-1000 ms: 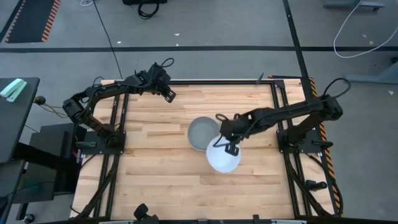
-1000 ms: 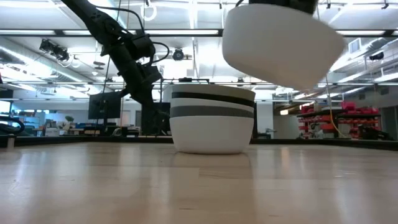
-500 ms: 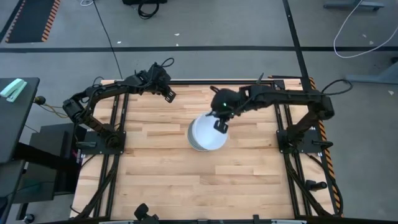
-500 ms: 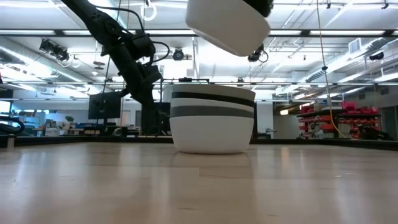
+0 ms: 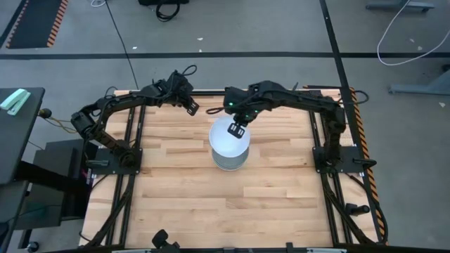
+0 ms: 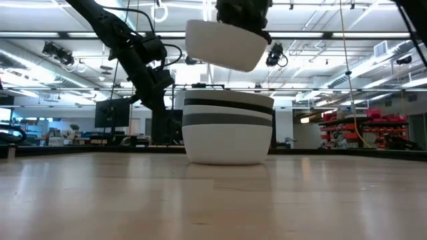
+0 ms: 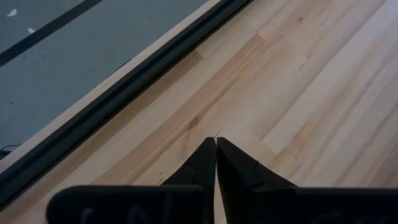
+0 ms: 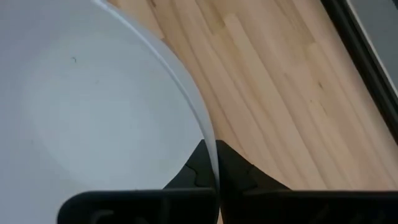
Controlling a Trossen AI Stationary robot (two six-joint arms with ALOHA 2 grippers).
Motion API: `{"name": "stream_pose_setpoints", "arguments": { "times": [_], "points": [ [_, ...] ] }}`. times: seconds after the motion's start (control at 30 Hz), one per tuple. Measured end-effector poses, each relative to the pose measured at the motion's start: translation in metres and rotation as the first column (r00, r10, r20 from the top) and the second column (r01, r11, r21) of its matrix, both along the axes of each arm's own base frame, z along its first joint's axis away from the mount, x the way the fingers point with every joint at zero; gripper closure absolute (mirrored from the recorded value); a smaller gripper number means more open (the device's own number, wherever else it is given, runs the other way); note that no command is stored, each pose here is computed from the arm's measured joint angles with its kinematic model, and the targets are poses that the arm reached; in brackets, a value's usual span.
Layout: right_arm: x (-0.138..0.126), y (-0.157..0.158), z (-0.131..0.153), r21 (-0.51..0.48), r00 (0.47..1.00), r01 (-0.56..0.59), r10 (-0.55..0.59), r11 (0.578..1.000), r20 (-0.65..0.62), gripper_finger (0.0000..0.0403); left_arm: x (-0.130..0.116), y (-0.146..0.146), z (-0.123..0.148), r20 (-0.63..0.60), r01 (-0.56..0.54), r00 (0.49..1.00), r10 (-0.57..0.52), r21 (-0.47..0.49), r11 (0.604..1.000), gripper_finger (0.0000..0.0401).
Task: Nest bowls inside each other
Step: Stack the white bowl on the stacked bowl
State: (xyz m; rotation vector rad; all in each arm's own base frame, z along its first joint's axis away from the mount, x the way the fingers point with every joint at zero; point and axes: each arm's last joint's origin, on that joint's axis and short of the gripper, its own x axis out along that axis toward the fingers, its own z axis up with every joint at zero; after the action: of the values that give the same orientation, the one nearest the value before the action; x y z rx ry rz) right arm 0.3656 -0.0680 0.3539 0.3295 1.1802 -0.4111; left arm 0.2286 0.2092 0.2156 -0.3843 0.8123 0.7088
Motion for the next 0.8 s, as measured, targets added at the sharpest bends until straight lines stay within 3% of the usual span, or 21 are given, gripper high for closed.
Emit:
{"name": "stream_pose_setpoints", "arguments": {
  "times": [0.17,0.33,0.8],
  "points": [
    [0.013,-0.007,-0.015,0.064,0.999,-0.006,0.009,0.998,-0.039,0.0402,0.001,0.001,0.001,0.009,0.001,1.000,-0.001,0.008,1.000,0.0374],
    [0.018,-0.011,-0.036,0.094,0.988,0.009,0.006,0.996,-0.156,0.0402,0.001,0.001,0.001,0.013,0.000,1.000,0.000,0.012,1.000,0.0369],
    [0.042,-0.014,-0.084,0.178,0.963,-0.066,0.109,0.982,-0.248,0.0402,0.001,0.001,0.001,0.015,0.000,1.000,0.000,0.013,1.000,0.0379]
  ]
}}
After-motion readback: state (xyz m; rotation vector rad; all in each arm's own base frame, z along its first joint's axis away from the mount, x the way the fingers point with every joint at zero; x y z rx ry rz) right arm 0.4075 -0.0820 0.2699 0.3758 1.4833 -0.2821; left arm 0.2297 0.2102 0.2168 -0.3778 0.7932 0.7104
